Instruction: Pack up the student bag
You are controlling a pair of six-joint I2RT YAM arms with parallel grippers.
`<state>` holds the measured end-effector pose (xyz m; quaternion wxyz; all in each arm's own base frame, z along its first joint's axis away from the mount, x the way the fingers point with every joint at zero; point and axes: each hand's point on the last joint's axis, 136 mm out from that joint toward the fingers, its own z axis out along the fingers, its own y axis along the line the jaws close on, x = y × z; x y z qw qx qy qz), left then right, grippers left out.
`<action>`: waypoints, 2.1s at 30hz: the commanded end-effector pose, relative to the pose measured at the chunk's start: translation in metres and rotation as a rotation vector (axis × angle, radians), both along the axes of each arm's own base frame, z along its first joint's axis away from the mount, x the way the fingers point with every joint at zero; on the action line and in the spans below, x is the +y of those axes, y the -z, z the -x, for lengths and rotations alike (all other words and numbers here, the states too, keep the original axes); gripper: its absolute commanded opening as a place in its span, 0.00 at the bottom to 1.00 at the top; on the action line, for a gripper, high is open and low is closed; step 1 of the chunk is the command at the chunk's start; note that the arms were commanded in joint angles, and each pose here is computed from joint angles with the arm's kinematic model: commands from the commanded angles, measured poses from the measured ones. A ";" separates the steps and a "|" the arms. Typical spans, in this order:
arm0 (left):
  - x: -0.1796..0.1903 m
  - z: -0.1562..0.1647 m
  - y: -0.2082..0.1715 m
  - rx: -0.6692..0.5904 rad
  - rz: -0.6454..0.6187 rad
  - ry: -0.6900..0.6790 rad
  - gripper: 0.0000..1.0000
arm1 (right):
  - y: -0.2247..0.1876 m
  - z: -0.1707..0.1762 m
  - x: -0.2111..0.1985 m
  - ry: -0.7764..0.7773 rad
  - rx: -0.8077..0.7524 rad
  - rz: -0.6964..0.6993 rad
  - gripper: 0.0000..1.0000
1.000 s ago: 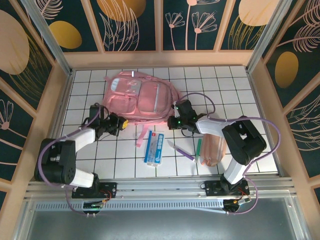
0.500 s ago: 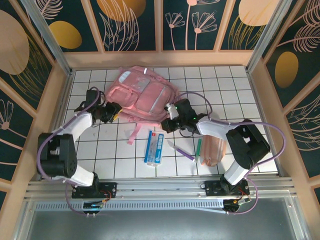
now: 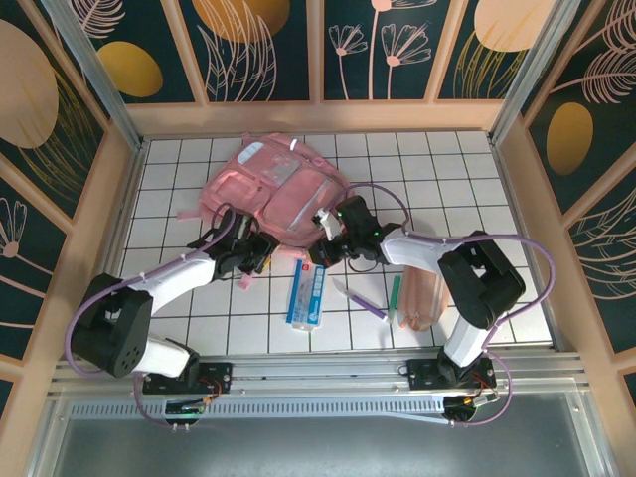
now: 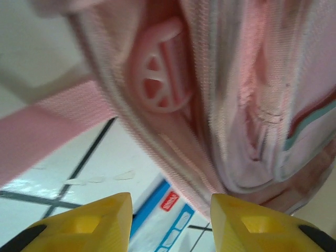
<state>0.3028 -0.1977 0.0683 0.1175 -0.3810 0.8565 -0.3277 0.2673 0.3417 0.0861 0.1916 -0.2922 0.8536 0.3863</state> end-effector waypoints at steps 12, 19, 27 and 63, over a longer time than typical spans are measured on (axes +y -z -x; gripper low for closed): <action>-0.063 -0.029 0.000 -0.040 0.184 -0.072 0.00 | 0.013 -0.010 -0.016 0.116 -0.075 0.110 0.20; -0.073 -0.024 -0.010 -0.020 0.193 0.000 0.00 | 0.028 -0.005 -0.023 0.164 -0.079 0.197 0.39; -0.081 -0.021 -0.009 -0.001 0.232 0.031 0.00 | 0.020 -0.006 -0.012 0.142 -0.086 0.133 0.41; -0.046 -0.013 -0.009 0.032 0.235 0.207 0.00 | -0.048 0.006 -0.014 0.137 -0.138 0.027 0.43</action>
